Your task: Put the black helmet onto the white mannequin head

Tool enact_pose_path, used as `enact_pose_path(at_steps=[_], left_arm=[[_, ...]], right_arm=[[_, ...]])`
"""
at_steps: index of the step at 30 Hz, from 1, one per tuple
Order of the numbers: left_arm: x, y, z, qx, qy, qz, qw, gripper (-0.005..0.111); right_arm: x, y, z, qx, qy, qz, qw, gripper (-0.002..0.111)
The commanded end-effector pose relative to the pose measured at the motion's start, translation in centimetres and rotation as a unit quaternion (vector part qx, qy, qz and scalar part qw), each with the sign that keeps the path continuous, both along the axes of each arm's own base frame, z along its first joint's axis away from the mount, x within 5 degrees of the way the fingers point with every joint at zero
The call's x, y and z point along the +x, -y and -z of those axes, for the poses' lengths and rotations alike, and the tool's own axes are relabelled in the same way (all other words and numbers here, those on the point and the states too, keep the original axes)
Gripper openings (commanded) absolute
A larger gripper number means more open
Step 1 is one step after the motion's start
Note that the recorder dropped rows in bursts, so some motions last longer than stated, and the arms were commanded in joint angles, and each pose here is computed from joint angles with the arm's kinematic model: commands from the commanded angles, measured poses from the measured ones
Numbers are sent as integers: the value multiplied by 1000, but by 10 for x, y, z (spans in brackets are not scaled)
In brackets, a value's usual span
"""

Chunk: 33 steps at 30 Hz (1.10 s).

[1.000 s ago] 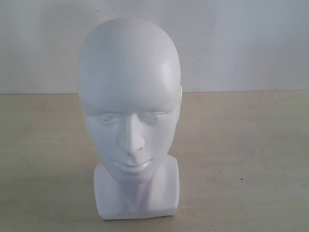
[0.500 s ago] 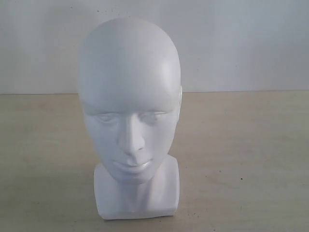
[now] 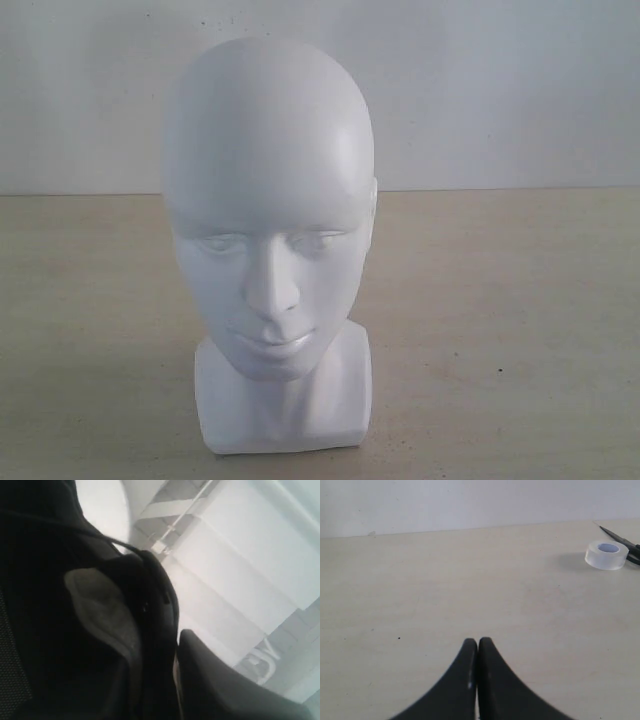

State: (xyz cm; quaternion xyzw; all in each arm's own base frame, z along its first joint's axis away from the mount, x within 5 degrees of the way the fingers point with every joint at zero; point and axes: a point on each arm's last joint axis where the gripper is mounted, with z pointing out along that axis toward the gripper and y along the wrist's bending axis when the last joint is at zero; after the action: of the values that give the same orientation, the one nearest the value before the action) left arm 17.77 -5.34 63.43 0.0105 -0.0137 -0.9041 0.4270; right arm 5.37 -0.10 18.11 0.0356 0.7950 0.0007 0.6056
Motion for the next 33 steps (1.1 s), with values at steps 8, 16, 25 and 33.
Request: enact_pose_path(at_steps=[8, 16, 25, 33], left_arm=[[41, 42, 35, -46, -47, 129, 990, 4], [57, 76, 77, -7, -125, 161, 979, 4], [57, 98, 100, 85, -135, 148, 976, 4], [51, 104, 100, 126, -115, 138, 976, 4]], right_arm=[[0, 0, -1, -4, 6, 1, 1000, 0], [0, 0, -1, -4, 6, 1, 1000, 0], [0, 0, -1, -4, 6, 1, 1000, 0], [0, 0, -1, -4, 6, 1, 1000, 0]])
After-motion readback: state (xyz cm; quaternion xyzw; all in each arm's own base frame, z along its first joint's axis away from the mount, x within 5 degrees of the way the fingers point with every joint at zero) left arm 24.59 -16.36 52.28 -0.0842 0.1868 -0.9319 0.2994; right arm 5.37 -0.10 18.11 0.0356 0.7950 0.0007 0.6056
